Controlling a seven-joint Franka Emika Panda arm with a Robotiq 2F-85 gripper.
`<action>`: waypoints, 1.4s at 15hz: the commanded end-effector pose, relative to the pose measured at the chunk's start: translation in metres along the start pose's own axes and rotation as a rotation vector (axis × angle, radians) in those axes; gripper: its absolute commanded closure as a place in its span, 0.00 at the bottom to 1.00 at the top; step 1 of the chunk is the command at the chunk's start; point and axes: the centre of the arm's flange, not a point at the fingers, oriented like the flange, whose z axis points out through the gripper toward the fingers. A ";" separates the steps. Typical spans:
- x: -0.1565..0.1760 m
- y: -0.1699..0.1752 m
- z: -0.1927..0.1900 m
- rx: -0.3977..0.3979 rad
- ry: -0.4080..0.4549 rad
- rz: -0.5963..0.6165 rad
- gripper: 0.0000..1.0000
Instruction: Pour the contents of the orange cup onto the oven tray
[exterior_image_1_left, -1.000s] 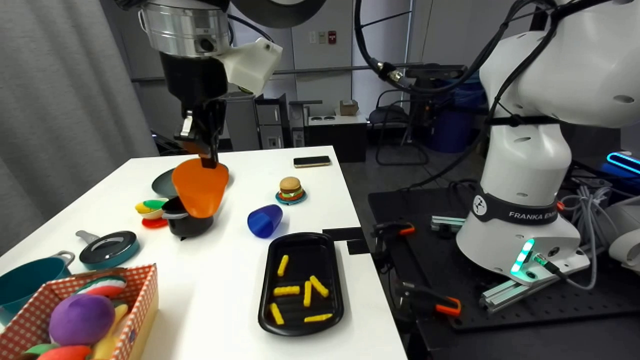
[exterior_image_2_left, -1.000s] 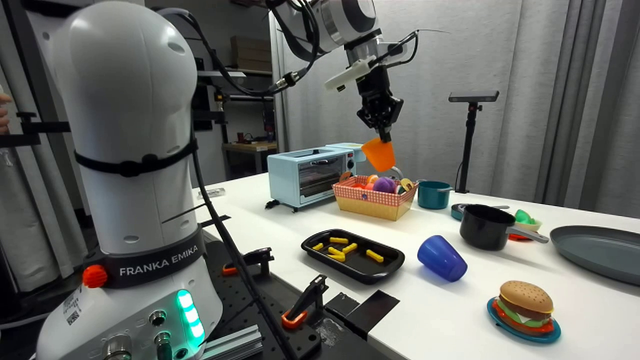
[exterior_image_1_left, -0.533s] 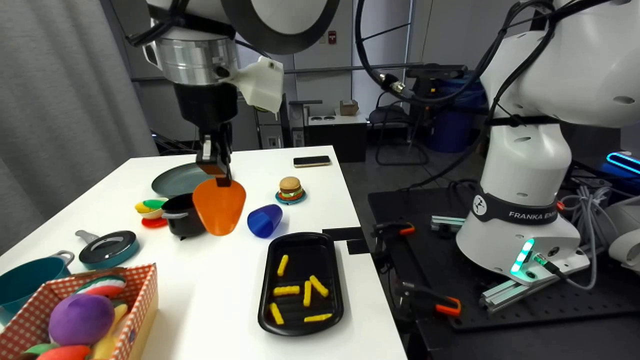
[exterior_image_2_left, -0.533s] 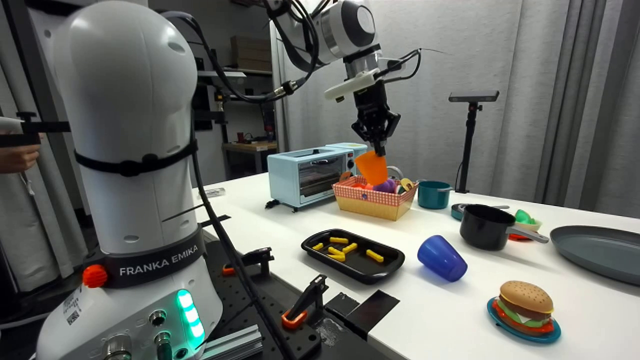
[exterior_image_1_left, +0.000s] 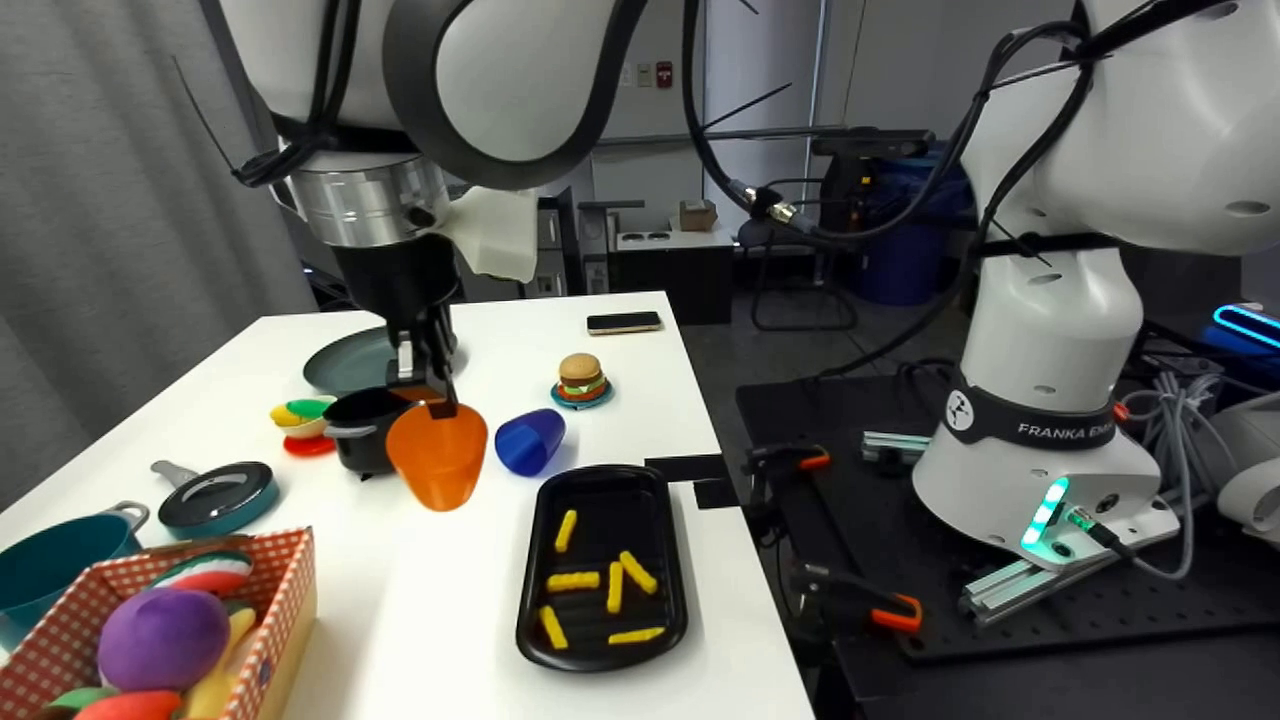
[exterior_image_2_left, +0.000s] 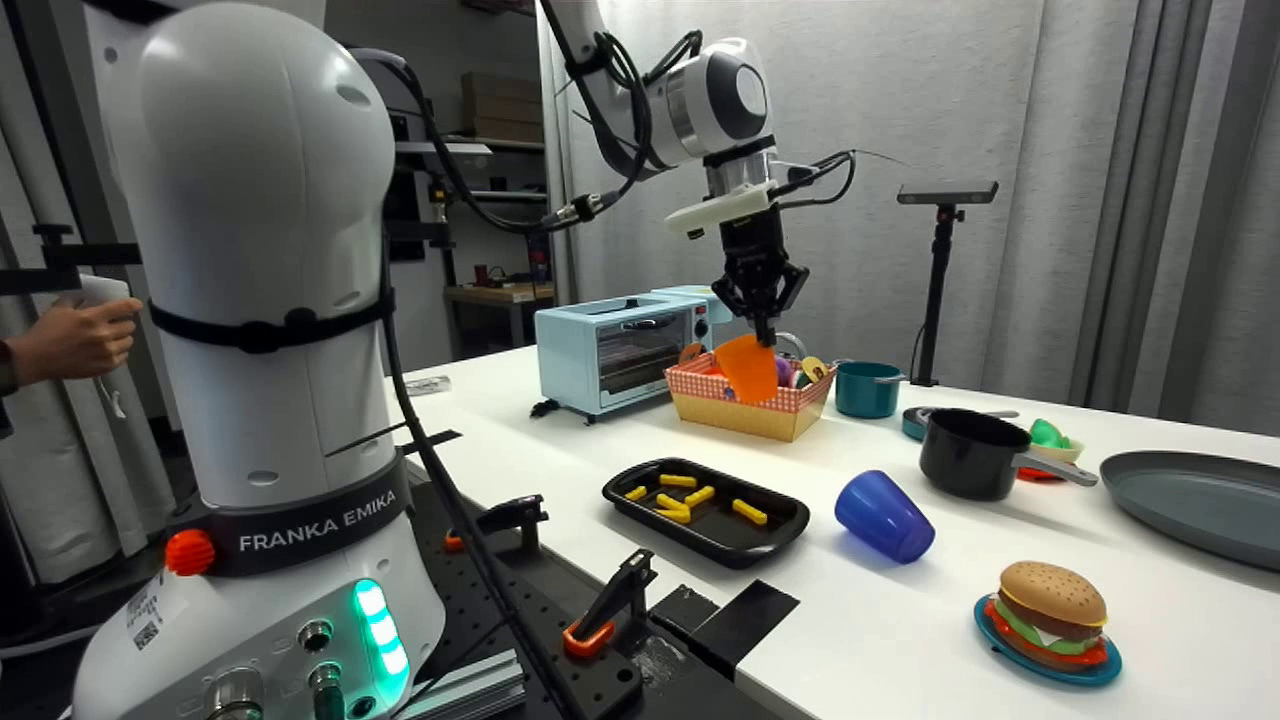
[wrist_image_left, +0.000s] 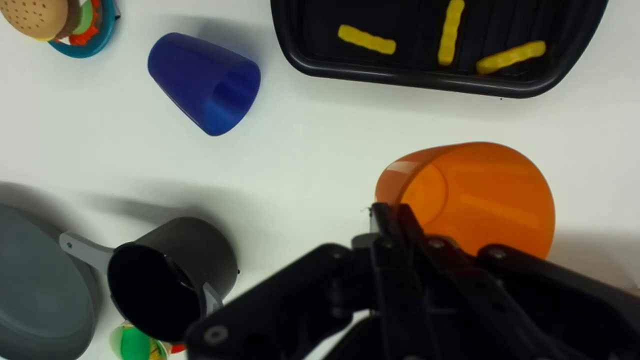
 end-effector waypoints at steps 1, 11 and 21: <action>0.032 -0.007 0.010 -0.007 0.008 -0.016 0.99; 0.059 0.012 0.053 0.007 -0.015 0.014 0.99; 0.074 0.008 0.094 0.024 -0.022 0.036 0.99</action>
